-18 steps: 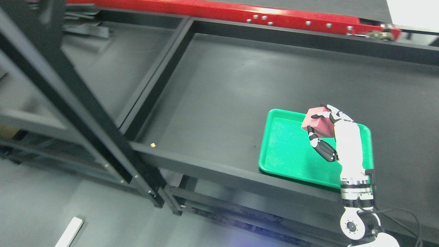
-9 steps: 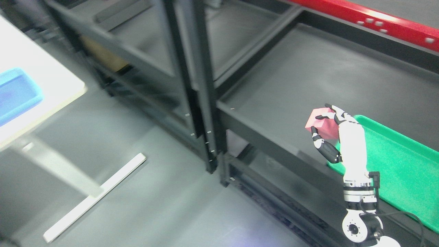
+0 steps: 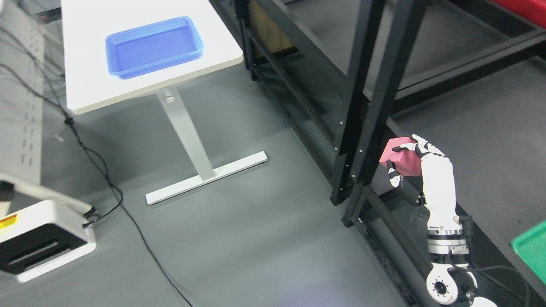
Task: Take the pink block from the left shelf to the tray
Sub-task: 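Carry the pink cube in the right hand while turning toward the blue tray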
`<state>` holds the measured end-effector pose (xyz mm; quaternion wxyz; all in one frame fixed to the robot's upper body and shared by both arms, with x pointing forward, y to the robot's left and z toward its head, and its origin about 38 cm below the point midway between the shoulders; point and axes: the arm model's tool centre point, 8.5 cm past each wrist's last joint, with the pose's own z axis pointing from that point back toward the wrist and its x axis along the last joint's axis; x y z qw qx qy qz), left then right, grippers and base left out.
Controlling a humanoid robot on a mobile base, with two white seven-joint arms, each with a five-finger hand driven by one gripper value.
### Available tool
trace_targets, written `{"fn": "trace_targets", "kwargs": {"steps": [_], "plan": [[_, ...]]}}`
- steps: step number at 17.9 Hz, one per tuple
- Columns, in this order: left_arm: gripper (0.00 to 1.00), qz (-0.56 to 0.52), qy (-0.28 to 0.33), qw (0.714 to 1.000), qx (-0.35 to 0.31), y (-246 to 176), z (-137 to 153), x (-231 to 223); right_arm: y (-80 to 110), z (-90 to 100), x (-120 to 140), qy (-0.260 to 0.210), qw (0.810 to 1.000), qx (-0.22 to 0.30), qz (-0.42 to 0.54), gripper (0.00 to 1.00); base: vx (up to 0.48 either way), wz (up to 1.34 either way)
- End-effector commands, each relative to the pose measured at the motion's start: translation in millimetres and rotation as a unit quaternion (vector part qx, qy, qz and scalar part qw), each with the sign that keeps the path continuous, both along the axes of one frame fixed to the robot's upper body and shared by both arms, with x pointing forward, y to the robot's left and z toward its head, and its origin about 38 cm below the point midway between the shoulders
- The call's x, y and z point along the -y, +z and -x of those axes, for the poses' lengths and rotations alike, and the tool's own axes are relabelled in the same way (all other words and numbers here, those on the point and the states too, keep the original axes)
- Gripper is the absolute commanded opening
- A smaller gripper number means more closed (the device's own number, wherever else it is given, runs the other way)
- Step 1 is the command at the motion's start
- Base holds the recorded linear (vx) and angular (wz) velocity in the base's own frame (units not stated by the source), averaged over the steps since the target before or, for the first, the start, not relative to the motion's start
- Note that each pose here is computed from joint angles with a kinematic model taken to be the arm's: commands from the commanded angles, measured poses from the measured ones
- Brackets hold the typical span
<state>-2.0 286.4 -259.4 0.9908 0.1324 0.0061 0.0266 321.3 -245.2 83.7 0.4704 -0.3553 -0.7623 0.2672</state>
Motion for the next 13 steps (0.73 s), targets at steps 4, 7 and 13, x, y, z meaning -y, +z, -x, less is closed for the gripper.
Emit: {"fn": "trace_targets", "kwargs": {"steps": [4,7,13], "plan": [[1.0,-0.008,-0.002,1.0,0.024,1,-26,-11,3.5,-3.2,4,0.0,1.0,0.002,0.005,0.02,-0.021,0.65],[1.0,-0.008,-0.002,1.0,0.023,1,-25,-11,2.2,-1.0,3,0.005,1.0,0.003,0.002,0.03,0.015,0.45],[1.0,-0.008,-0.002,1.0,0.023,1,-25,-11,-3.0,6.5,-22,0.102,0.994,-0.011,0.022,0.03,0.039,0.38]]}}
